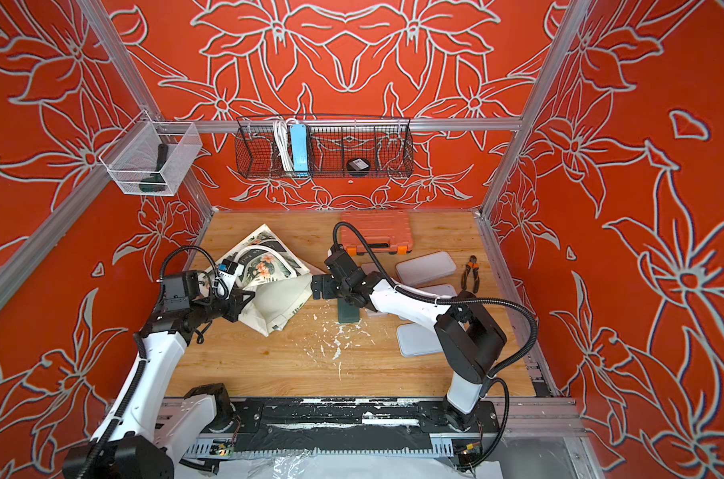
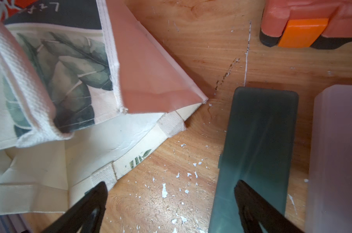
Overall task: Take out the pencil case from the canvas bag
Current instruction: Pick up the pencil case from the canvas bag.
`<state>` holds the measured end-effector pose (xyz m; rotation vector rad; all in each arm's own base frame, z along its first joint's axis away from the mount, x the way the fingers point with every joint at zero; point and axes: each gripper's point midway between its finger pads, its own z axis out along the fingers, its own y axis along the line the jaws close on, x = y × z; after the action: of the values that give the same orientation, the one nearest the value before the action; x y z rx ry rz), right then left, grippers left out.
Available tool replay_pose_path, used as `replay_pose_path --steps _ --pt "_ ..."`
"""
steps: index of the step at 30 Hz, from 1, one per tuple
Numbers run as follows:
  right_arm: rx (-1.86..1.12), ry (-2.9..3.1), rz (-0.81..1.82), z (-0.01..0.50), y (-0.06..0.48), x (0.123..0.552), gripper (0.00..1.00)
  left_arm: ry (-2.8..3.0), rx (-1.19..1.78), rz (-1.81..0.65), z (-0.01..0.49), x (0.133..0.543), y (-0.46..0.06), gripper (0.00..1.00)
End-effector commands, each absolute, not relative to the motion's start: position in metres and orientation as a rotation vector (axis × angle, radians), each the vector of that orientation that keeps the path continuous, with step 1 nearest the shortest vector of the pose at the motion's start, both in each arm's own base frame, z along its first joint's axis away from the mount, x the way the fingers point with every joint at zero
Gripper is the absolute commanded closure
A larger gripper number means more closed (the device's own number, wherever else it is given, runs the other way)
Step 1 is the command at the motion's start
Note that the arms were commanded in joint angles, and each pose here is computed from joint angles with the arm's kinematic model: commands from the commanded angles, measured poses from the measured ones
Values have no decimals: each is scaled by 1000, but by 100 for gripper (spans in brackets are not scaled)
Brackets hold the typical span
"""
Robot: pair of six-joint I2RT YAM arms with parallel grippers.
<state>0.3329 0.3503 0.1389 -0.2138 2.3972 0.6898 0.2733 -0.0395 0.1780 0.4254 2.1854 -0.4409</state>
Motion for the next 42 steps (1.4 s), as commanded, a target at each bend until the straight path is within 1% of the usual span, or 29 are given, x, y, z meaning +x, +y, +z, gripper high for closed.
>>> replay_pose_path --steps 1,5,11,16,20,24,30,36,39,42 --pt "-195 2322 831 160 365 328 2 2106 512 -567 205 265 -59 100" --pt "-195 2278 888 167 375 319 2 2085 566 -571 211 264 -63 100" --pt "-295 2173 979 187 397 293 4 2088 572 -574 217 269 -61 100" --pt "-326 2108 1062 189 405 276 9 2102 582 -640 219 274 -65 100" --pt "-360 2109 1065 181 412 270 14 2109 578 -678 220 277 -67 100" --pt "-413 2119 1005 169 422 267 19 2108 579 -672 220 280 -66 100" --pt "-520 2139 876 144 438 261 31 2101 587 -675 224 280 -66 100" --pt "-602 2136 745 123 446 260 35 2101 574 -694 230 282 -67 100" --pt "-653 2131 675 115 452 261 36 2095 578 -709 234 280 -69 100" --pt "-645 2148 622 106 455 267 38 2088 587 -713 237 278 -70 100"
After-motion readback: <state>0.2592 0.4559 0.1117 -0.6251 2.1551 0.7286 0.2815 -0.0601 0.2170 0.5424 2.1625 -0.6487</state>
